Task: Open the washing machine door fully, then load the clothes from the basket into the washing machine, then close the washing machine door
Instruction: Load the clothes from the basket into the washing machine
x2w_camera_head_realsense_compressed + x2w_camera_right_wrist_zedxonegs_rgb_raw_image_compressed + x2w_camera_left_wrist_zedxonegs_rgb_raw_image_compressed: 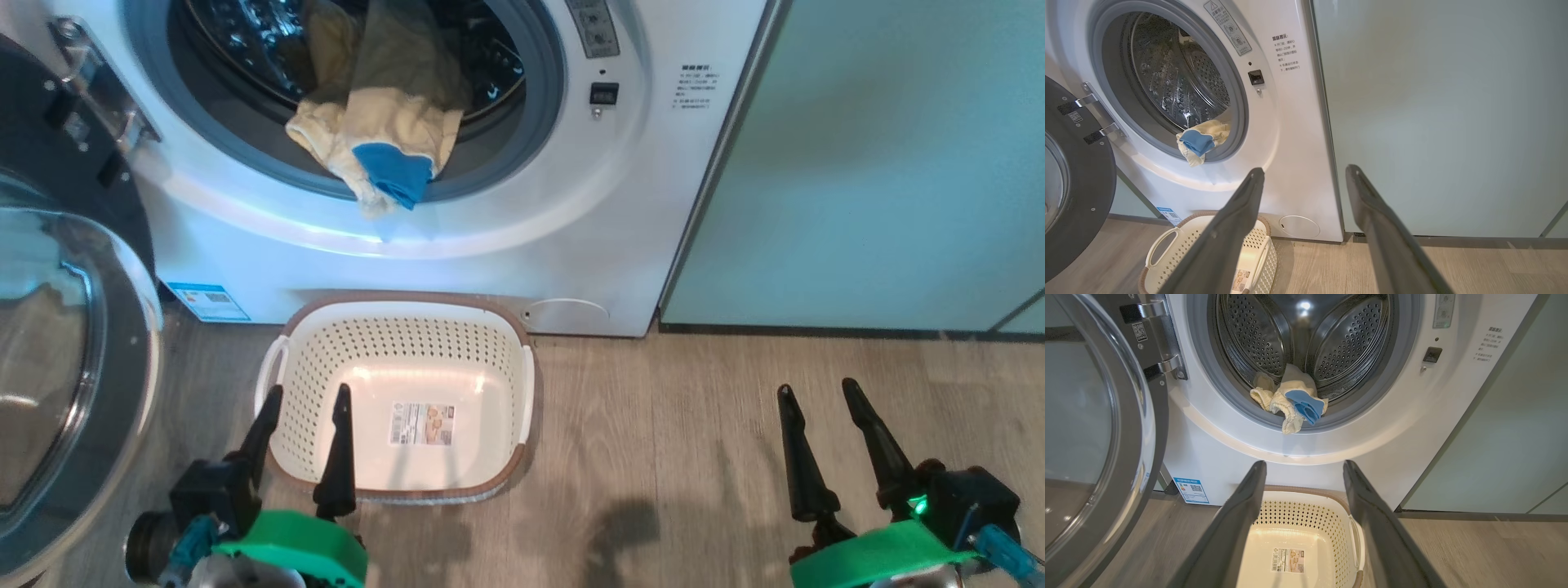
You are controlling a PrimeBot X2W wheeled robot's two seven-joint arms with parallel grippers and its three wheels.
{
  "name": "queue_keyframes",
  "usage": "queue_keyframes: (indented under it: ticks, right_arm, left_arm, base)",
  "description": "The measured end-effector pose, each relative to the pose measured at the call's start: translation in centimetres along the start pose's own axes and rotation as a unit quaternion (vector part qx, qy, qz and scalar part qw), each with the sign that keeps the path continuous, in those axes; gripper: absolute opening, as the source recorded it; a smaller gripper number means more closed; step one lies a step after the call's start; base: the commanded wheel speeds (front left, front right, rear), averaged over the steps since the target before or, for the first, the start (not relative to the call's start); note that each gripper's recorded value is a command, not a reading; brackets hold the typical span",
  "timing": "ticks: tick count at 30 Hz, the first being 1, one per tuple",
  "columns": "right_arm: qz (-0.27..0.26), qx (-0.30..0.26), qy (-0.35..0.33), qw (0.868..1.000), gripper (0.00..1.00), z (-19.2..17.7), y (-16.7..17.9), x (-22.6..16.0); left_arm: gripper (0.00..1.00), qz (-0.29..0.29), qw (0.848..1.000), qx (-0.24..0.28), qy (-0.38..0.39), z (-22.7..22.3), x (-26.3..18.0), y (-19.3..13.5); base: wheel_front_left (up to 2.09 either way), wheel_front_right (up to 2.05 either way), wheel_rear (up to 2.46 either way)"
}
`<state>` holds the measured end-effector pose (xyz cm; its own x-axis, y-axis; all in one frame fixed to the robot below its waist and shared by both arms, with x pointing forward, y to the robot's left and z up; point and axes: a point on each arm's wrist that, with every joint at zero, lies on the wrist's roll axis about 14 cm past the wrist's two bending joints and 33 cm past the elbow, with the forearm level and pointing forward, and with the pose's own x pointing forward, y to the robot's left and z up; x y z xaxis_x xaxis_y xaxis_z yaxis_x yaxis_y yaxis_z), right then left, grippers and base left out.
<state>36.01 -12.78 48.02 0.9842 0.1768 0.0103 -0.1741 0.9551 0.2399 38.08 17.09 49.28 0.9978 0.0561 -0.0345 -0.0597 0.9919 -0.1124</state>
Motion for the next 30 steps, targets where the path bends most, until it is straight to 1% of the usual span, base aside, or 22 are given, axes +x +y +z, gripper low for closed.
queue_keyframes:
  ticks: [6, 10, 18, 26, 30]
  right_arm:
    - [0.014, -0.004, -0.013, 1.000, 1.00, 0.8, 0.9, -0.1]
    - [0.016, -0.005, -0.012, 1.000, 1.00, 0.8, 1.1, -0.5]
    - [0.014, -0.005, -0.009, 1.000, 1.00, 0.6, 1.0, -0.6]
    - [0.010, -0.003, -0.001, 1.000, 1.00, 0.1, 0.7, -0.4]
    - [0.008, -0.001, 0.008, 1.000, 1.00, -0.5, 0.5, -0.1]
  left_arm:
    - [1.00, 0.004, 1.000, -0.004, -0.009, 0.7, -1.0, 0.1]
    - [1.00, 0.006, 1.000, -0.006, -0.003, 0.4, -1.5, 0.2]
    - [1.00, 0.005, 1.000, -0.010, 0.003, 0.1, -1.4, 0.1]
    - [1.00, 0.010, 1.000, -0.013, 0.024, -1.2, -1.1, 0.2]
    - [1.00, 0.010, 0.999, -0.020, 0.036, -2.1, -0.2, 0.0]
  base:
    - [0.00, 0.00, 0.00]
    - [0.00, 0.00, 0.00]
    - [0.00, 0.00, 0.00]
    - [0.00, 0.00, 0.00]
    - [0.00, 0.00, 0.00]
